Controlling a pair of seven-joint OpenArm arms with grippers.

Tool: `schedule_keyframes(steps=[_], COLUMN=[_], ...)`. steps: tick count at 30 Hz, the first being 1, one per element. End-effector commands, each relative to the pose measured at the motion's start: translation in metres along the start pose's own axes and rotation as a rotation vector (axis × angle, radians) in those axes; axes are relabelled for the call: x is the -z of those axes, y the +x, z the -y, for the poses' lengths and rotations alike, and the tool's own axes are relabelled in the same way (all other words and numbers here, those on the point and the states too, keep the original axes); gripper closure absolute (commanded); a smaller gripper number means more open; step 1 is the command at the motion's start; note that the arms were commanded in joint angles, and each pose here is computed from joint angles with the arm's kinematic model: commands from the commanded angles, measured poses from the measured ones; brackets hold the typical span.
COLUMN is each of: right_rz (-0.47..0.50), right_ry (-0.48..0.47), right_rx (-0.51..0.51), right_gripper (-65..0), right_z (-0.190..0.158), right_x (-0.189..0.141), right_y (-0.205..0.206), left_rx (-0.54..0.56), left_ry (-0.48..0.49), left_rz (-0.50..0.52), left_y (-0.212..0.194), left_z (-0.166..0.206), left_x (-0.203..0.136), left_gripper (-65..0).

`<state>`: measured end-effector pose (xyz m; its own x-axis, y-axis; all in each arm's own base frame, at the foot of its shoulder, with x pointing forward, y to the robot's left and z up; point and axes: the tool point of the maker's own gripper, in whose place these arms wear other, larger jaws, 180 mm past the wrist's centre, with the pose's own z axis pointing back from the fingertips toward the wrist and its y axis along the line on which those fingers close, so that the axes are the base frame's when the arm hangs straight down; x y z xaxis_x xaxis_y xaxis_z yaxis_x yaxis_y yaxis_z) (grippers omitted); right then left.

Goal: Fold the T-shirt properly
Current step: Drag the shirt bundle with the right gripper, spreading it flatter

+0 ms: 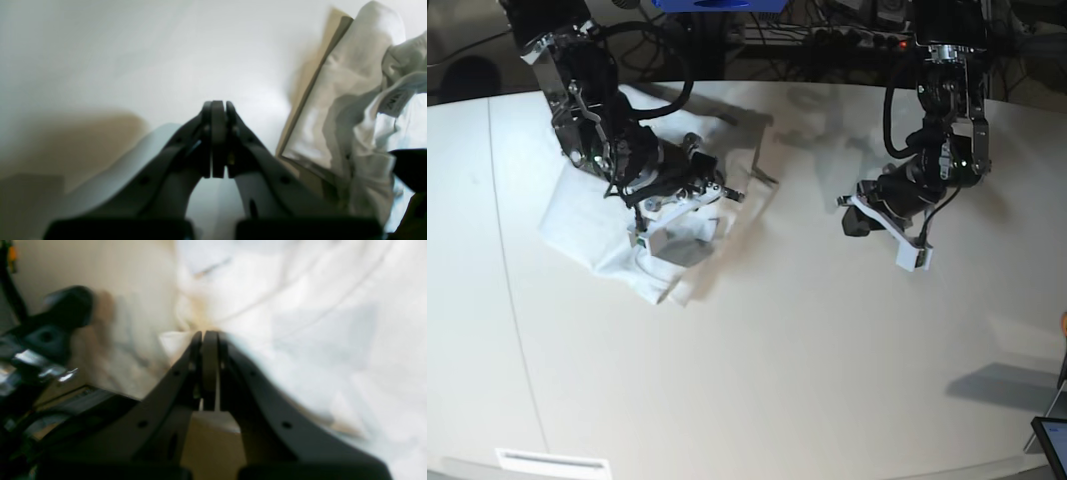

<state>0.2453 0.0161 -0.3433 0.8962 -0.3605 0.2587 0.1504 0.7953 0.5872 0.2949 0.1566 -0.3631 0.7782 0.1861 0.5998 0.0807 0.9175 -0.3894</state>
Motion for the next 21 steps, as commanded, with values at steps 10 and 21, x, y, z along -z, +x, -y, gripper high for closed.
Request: schedule_keyframes(steps=[10,21], right_rz=[0.16,0.238], right_ry=[-0.084,-0.071], right_rx=[0.098,0.054], right_gripper=[-0.3,-0.3], right_z=[0.051,0.037], right_x=[-0.041,-0.048], right_y=[0.074,0.12], left_rx=[-0.072,-0.06], left_ry=[0.127,0.134], left_rz=[0.138,0.127], left_y=[0.032,0.029], left_z=[-0.057,-0.059], left_x=[-0.041,-0.043], left_gripper=[0.0,0.0])
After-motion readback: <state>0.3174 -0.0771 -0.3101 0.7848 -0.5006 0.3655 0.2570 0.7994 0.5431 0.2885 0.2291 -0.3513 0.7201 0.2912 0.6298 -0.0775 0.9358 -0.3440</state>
